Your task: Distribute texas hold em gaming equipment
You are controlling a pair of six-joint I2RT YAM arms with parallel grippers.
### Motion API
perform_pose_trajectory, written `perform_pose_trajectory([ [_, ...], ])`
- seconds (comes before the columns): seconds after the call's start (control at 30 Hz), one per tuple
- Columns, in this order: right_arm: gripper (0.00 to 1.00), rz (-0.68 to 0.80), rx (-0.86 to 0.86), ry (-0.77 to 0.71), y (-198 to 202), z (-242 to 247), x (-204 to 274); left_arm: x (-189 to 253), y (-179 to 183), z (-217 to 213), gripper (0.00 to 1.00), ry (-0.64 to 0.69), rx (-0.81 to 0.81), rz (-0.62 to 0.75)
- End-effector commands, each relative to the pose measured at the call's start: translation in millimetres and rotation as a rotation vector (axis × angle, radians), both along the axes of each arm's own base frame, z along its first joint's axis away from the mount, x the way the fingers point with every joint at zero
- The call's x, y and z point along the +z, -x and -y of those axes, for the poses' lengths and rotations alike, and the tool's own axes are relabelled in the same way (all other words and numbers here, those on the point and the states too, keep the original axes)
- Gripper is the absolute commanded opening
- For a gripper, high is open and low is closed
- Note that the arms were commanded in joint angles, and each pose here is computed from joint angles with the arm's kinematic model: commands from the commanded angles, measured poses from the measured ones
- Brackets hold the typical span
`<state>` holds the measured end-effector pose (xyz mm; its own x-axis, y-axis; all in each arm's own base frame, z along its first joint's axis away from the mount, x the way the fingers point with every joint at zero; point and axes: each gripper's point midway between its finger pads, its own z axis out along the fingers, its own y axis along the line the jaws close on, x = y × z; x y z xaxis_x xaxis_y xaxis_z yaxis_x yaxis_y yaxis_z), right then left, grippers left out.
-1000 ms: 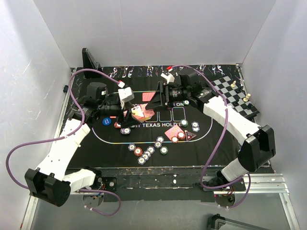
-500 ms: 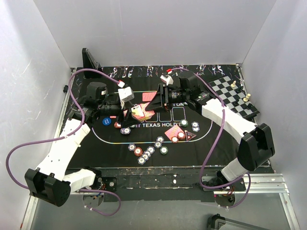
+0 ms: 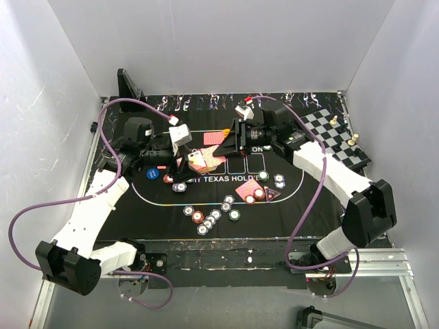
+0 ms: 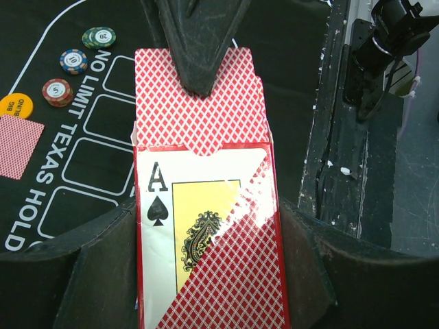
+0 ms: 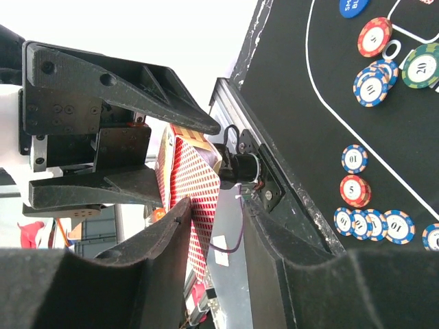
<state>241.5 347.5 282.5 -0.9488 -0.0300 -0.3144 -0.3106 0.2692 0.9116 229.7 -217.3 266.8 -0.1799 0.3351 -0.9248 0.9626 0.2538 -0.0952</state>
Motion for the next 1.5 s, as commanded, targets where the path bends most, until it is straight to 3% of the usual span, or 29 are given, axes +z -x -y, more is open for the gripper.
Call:
perform_pose_trajectory([
  [0.0, 0.42, 0.043, -0.018, -0.003, 0.7, 11.5, 6.5, 27.3, 1.8, 4.1, 0.0, 0.059, -0.028, 0.081],
  [0.2, 0.35, 0.047, -0.038, -0.005, -1.5, 20.2, 11.4, 28.6, 0.8, 4.3, 0.0, 0.062, -0.027, 0.081],
  [0.3, 0.25, 0.057, -0.05, -0.01, -2.6, 25.4, 16.9, 27.3, 1.1, 4.8, 0.0, 0.062, -0.03, 0.077],
  [0.53, 0.21, 0.085, -0.098, -0.02, -10.0, 43.1, 30.5, 28.7, 1.2, 4.2, 0.0, 0.063, -0.027, 0.082],
  [0.7, 0.01, 0.071, -0.141, -0.051, -22.8, 56.5, 38.0, 27.3, 2.3, 3.9, 0.0, 0.062, -0.025, 0.078],
  [1.0, 0.01, 0.091, -0.201, -0.114, -64.6, 71.1, 57.0, 27.2, 3.6, 0.9, 0.0, 0.049, -0.013, 0.08],
  [1.17, 0.01, 0.085, -0.236, -0.093, -114.9, 62.9, 34.4, 29.4, 7.4, -0.3, 0.0, 0.049, -0.015, 0.081],
  [1.33, 0.01, 0.007, -0.278, -0.022, -181.9, 36.9, -30.5, 33.8, 10.7, 1.0, 0.0, 0.062, -0.025, 0.069],
  [1.47, 0.01, -0.022, -0.309, 0.128, -223.0, 8.9, -87.9, 33.5, 10.2, 1.6, 0.0, 0.066, -0.026, 0.073],
])
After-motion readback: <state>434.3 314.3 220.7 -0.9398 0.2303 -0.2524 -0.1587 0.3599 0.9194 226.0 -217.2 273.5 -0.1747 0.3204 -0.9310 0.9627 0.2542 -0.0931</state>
